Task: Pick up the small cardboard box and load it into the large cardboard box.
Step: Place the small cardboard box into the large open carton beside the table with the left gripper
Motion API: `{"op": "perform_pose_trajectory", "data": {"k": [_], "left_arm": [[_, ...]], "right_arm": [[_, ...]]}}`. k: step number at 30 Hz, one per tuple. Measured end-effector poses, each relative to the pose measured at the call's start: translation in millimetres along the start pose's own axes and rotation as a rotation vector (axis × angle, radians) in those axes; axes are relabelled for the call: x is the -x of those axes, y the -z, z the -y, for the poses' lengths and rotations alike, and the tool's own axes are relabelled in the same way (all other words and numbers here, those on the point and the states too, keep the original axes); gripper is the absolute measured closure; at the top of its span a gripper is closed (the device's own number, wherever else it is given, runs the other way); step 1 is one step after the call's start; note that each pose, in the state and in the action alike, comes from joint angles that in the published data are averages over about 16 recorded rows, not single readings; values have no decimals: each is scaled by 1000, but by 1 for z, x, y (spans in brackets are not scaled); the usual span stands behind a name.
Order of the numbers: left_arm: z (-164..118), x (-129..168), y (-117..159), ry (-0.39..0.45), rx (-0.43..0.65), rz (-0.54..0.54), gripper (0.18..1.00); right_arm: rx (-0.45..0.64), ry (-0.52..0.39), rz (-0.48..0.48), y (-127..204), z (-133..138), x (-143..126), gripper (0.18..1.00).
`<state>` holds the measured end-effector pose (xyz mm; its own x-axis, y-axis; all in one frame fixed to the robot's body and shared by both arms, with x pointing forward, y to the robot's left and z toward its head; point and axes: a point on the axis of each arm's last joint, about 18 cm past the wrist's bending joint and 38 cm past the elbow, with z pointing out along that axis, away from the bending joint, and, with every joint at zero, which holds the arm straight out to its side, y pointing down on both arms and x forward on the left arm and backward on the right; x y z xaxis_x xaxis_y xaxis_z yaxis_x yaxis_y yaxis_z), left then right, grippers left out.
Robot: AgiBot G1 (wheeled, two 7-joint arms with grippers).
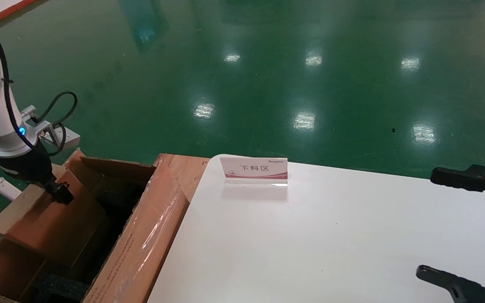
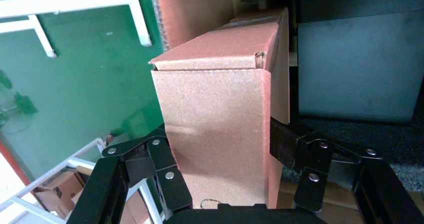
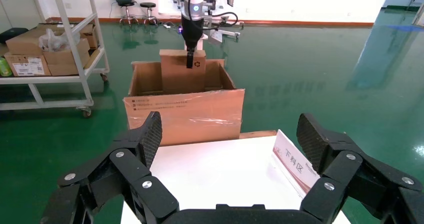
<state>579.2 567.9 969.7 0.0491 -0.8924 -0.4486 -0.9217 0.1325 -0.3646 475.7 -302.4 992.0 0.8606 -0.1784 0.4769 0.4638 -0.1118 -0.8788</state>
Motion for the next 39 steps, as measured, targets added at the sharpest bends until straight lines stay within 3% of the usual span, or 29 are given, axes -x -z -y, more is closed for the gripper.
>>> {"op": "perform_pose_trajectory", "data": {"k": [11,22,28,39], "left_arm": [[-4,-6,-20,-5,17,-2,859],[-4,-7,-22,-6,18,-5,832],[-4,-7,-22,-6,18,-4,777],[-4,-6,-21,-7,18,-1,582]], "right_arm": [[0,0,0,0,0,0,178],[0,0,-1,0,0,0,178],[0,0,-1,0,0,0,178],[0,0,-1,0,0,0,178]]}}
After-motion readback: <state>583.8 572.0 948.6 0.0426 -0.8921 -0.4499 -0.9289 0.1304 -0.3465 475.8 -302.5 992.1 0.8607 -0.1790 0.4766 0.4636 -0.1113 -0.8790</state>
